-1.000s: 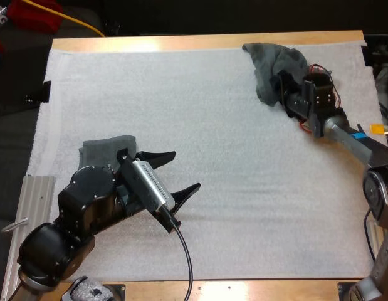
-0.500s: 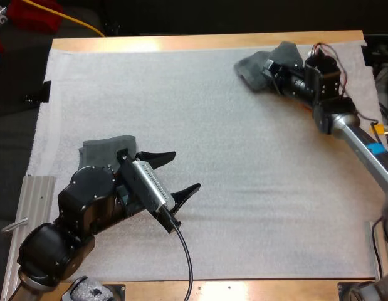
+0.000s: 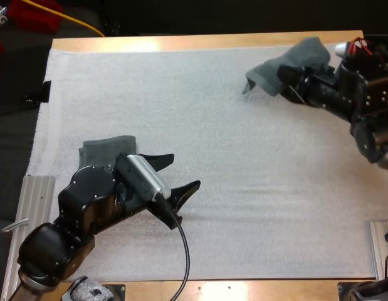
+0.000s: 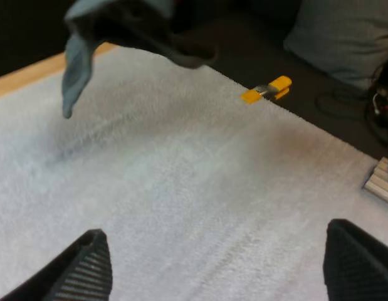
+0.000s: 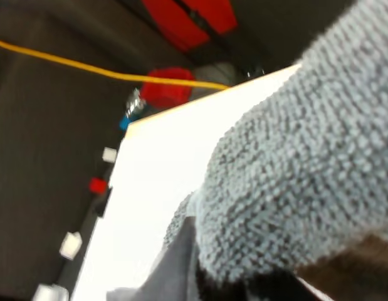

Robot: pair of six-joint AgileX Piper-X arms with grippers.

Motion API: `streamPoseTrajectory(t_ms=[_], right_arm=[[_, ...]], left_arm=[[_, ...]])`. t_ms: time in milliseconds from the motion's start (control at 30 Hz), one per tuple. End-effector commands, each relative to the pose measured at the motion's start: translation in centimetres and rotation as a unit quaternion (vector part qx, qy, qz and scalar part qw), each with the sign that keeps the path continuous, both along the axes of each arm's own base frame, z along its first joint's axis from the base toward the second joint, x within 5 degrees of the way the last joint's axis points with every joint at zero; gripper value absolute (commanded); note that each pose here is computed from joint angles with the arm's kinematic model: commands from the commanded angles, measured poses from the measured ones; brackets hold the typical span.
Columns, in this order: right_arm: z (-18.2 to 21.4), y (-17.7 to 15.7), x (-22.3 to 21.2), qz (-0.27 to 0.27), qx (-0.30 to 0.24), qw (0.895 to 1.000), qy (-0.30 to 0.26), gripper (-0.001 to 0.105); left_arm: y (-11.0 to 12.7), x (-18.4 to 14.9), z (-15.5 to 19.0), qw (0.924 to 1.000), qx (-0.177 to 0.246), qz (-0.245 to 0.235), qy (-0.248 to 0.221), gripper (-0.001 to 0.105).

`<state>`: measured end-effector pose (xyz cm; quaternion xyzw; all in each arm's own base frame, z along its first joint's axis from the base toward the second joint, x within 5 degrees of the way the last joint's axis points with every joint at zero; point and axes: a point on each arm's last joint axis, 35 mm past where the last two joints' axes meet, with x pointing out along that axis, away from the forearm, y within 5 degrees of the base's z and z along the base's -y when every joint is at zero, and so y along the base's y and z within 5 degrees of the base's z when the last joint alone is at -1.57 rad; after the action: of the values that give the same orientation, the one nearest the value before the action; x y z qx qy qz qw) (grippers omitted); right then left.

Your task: Pick towel from pile, fold and stack

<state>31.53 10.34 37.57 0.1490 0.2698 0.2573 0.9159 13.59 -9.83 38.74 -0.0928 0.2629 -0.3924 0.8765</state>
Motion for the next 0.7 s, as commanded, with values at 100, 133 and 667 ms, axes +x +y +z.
streamPoseTrajectory(t_ms=[100,133,667], right_arm=[[1.0,0.1,-2.9,0.037,-0.043,0.998,0.018,0.001],[1.0,0.3,-3.5,0.046,-0.054,0.997,0.025,0.001],[1.7,7.8,-7.6,0.12,-0.108,0.986,-0.04,0.016]], left_arm=[[0.0,-0.1,-0.1,0.9997,0.003,0.006,0.022,0.068],[0.1,-0.2,-0.3,0.9995,0.009,0.006,0.031,0.068],[0.4,-0.7,-1.4,0.9963,0.038,0.007,0.077,0.068]])
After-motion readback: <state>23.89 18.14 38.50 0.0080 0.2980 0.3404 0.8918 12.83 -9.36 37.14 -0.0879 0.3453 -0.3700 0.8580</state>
